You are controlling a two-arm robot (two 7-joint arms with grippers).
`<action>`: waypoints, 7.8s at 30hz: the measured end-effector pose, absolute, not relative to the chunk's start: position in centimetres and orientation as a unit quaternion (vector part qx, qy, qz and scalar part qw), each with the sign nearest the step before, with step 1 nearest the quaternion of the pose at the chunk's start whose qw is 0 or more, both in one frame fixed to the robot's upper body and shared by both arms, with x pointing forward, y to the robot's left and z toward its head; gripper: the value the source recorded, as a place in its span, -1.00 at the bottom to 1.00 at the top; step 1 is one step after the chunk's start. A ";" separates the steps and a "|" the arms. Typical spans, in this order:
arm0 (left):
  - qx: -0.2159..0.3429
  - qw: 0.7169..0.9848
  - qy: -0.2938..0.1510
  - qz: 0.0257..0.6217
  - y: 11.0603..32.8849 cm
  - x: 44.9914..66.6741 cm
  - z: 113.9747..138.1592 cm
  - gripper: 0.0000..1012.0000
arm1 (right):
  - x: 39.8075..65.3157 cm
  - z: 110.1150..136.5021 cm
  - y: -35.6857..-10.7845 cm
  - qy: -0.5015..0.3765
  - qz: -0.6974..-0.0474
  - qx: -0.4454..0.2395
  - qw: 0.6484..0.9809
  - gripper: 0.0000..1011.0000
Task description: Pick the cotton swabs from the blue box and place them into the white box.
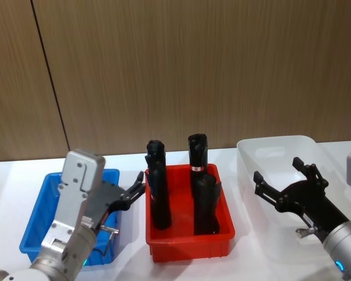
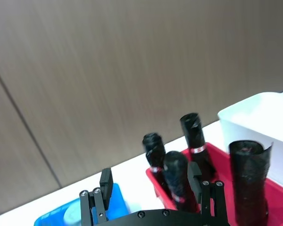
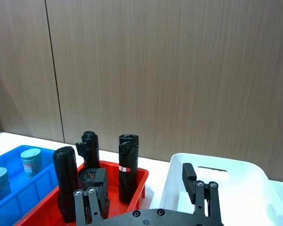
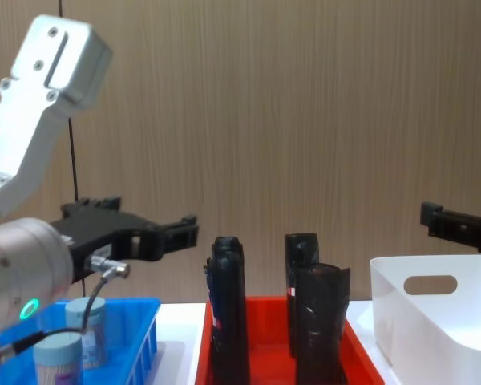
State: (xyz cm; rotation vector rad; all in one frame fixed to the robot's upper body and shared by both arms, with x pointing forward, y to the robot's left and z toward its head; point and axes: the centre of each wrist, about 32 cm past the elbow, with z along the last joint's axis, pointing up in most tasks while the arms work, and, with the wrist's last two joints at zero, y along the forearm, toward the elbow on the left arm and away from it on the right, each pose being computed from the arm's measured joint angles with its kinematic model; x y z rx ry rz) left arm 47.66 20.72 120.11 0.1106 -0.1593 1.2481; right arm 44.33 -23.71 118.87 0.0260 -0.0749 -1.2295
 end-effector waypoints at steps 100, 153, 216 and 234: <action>0.152 0.712 0.152 0.669 26.1 54.6 117.3 0.98 | 44.3 118.9 -23.7 -0.035 -0.577 0.012 0.816 0.98; 0.150 0.716 0.145 0.666 26.2 55.5 116.4 0.32 | 44.3 118.9 -23.7 -0.035 -0.577 0.012 0.816 0.98; 0.020 0.941 0.007 0.338 25.7 53.5 122.7 0.32 | 44.3 118.9 -23.7 -0.035 -0.577 0.012 0.816 0.98; 0.043 0.975 0.005 0.218 25.0 54.8 123.3 0.32 | 44.3 118.9 -23.7 -0.035 -0.577 0.012 0.816 0.98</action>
